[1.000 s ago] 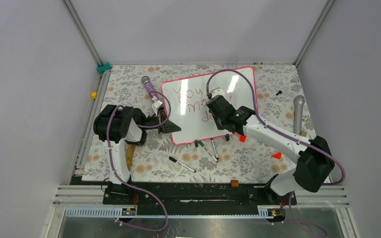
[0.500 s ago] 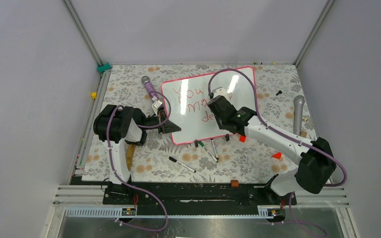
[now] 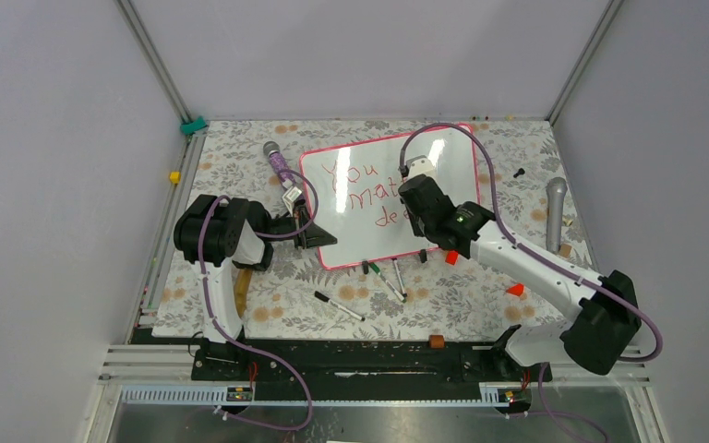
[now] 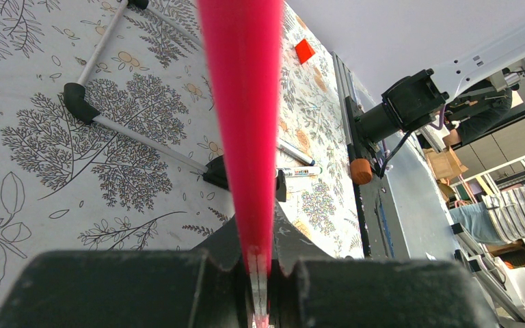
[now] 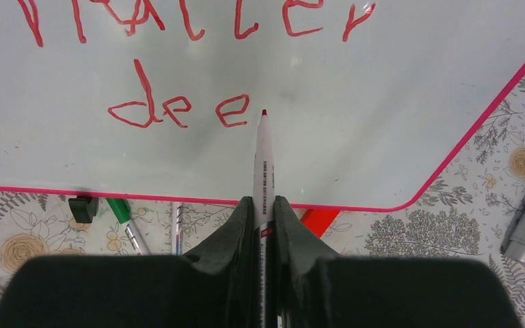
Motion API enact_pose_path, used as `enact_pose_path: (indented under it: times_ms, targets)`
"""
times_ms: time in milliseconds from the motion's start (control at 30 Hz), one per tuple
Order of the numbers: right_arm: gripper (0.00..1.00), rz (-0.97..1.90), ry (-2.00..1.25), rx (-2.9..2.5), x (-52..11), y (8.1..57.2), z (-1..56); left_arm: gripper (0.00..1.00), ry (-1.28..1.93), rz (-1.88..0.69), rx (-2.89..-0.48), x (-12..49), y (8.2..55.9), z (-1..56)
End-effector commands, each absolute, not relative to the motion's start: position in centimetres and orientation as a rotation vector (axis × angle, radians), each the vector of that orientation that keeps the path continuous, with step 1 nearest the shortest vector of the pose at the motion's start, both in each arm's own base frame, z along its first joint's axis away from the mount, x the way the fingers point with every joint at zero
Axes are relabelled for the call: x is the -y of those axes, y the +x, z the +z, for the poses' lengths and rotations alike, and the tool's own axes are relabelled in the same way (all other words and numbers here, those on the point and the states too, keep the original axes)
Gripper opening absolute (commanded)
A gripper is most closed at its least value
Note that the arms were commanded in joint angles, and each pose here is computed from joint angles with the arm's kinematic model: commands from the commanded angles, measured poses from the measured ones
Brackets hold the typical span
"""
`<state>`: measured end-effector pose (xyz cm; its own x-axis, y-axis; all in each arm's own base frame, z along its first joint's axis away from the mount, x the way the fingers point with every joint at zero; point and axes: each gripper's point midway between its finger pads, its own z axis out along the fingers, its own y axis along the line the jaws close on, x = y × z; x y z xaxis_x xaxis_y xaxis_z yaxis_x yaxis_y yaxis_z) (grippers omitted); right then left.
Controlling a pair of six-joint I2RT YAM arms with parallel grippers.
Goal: Write a sentence on the whiteboard
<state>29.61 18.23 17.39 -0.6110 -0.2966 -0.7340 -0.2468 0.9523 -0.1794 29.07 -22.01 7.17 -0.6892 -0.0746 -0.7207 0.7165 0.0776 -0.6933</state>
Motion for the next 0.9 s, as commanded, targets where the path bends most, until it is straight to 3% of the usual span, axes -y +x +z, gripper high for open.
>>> enact_pose_path:
  times_ms: [0,867]
  targets:
    - [0.0,-0.104,-0.344,-2.221,-18.4,31.0,18.3,0.0,0.687,-1.702,-1.777,22.6,27.7,5.2]
    - [0.0,-0.154,-0.356,-2.266,-18.3,31.5,16.6,0.0,0.685,-1.703,-1.778,22.6,27.7,5.2]
